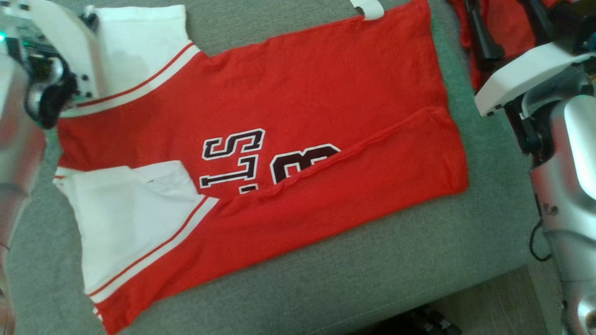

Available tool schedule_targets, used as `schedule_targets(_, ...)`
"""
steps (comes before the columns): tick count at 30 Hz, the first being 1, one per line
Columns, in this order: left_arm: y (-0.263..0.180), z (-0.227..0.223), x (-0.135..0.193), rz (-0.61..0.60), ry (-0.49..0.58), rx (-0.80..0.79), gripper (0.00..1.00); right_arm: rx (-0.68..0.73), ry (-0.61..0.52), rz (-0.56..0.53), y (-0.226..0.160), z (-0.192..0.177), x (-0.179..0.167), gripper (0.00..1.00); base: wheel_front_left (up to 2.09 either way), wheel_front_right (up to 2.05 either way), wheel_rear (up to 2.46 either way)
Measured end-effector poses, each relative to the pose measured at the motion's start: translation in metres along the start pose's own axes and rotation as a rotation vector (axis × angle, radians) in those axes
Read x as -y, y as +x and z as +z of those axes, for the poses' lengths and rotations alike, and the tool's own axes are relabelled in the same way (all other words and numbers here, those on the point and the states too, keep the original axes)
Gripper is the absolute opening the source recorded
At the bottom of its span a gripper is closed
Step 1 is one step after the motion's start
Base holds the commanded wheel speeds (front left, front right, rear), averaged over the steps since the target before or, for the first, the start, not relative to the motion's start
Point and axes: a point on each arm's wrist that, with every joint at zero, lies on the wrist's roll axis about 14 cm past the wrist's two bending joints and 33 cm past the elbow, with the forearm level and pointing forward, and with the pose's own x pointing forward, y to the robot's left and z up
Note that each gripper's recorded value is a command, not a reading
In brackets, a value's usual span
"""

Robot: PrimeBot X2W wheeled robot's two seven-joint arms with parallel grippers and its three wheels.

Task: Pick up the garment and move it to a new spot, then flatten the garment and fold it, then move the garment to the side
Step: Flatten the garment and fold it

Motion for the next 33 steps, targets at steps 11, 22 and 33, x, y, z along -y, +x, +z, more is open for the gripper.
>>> schedule_targets(11,-0.051,0.028,-0.007,0.047,0.063,0.308,0.0,-0.011,-0.045,0.078,0.013,0.01,-0.021,1.0,0.0,0.0,0.0)
schedule_targets(22,-0.116,0.026,0.006,0.055,0.078,0.503,0.0,-0.158,-0.04,0.165,0.025,-0.013,-0.048,1.0,0.0,0.0,0.0)
schedule_targets(33,-0.137,0.008,0.021,0.04,0.094,0.52,0.0,-0.37,-0.083,0.186,0.043,-0.065,-0.054,1.0,0.0,0.0,0.0)
